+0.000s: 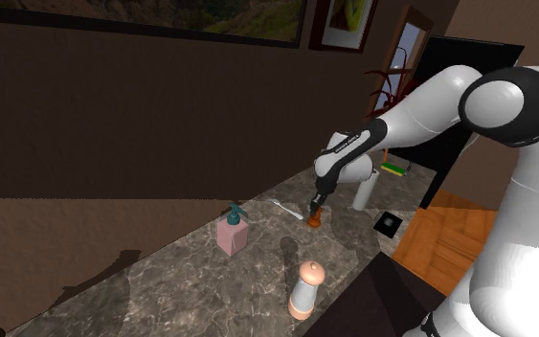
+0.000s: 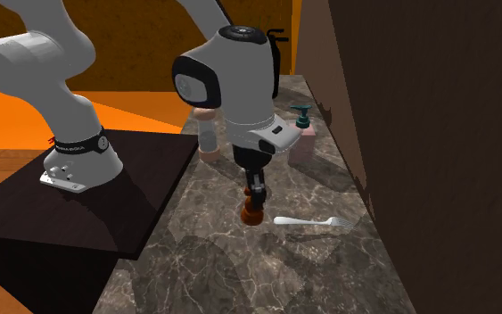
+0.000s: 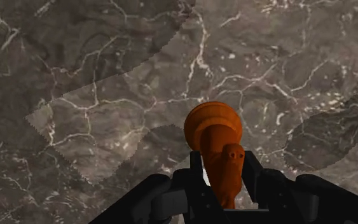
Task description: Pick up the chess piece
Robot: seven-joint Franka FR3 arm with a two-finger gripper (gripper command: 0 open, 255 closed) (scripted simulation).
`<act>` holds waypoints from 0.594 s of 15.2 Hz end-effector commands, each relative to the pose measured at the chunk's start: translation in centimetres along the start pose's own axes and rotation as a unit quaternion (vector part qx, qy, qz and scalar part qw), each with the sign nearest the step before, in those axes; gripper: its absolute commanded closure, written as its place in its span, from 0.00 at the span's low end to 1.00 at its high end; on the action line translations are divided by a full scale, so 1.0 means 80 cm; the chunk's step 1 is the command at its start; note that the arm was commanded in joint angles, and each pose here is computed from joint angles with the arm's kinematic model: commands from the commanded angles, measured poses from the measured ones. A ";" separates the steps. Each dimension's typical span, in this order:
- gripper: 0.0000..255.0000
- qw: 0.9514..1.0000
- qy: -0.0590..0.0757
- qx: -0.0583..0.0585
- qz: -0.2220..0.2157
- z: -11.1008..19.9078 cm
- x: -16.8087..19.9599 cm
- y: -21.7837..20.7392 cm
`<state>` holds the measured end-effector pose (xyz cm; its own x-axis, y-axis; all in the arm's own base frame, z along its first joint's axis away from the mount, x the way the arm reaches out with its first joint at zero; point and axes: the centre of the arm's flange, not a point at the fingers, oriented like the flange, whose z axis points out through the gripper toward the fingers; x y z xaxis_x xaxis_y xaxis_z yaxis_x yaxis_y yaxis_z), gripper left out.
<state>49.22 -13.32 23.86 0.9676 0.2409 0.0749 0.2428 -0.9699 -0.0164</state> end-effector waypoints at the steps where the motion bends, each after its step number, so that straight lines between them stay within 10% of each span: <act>1: 1.00 1.000 0.000 0.000 0.000 -0.014 0.000 0.000; 9: 1.00 1.000 0.000 0.000 0.000 -0.054 0.003 0.000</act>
